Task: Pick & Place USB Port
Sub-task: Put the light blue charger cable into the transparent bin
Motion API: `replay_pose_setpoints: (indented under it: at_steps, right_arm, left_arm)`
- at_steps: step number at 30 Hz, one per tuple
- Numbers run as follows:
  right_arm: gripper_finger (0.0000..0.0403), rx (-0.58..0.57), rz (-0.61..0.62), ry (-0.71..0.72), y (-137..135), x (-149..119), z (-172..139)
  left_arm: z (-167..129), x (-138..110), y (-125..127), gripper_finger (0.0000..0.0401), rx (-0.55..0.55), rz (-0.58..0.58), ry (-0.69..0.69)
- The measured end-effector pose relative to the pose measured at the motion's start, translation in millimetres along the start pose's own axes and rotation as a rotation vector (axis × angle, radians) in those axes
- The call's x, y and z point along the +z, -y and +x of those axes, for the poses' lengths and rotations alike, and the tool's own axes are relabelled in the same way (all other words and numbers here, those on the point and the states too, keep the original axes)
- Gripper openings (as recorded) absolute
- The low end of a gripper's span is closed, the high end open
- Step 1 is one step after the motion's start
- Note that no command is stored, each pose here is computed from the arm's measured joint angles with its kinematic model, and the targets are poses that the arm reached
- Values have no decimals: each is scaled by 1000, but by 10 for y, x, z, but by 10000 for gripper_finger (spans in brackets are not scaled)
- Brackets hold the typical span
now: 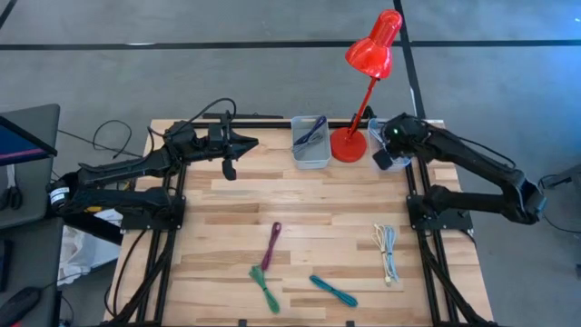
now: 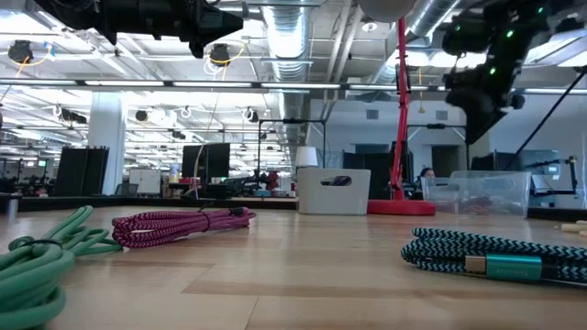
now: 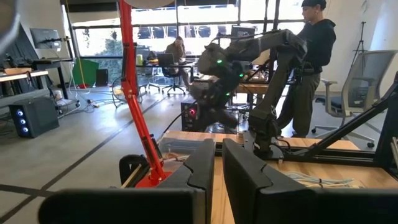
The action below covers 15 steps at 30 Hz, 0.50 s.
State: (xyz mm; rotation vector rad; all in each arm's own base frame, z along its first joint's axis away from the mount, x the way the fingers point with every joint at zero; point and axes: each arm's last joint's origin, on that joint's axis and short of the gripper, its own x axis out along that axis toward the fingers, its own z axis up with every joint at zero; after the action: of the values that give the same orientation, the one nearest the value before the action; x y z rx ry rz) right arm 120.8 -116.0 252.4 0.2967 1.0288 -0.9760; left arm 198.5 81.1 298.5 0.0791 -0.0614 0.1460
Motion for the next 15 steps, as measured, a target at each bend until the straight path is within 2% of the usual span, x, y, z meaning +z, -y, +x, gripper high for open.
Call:
replay_pose_setpoints:
  at_steps: [10, 15]
  right_arm:
    - [12, 247, 38, -104, -298, -255, -275]
    - [7, 311, 66, -211, -454, -368, -333]
  left_arm:
    - [0, 0, 0, 33, 0, 15, 0]
    - [0, 0, 0, 33, 0, 15, 0]
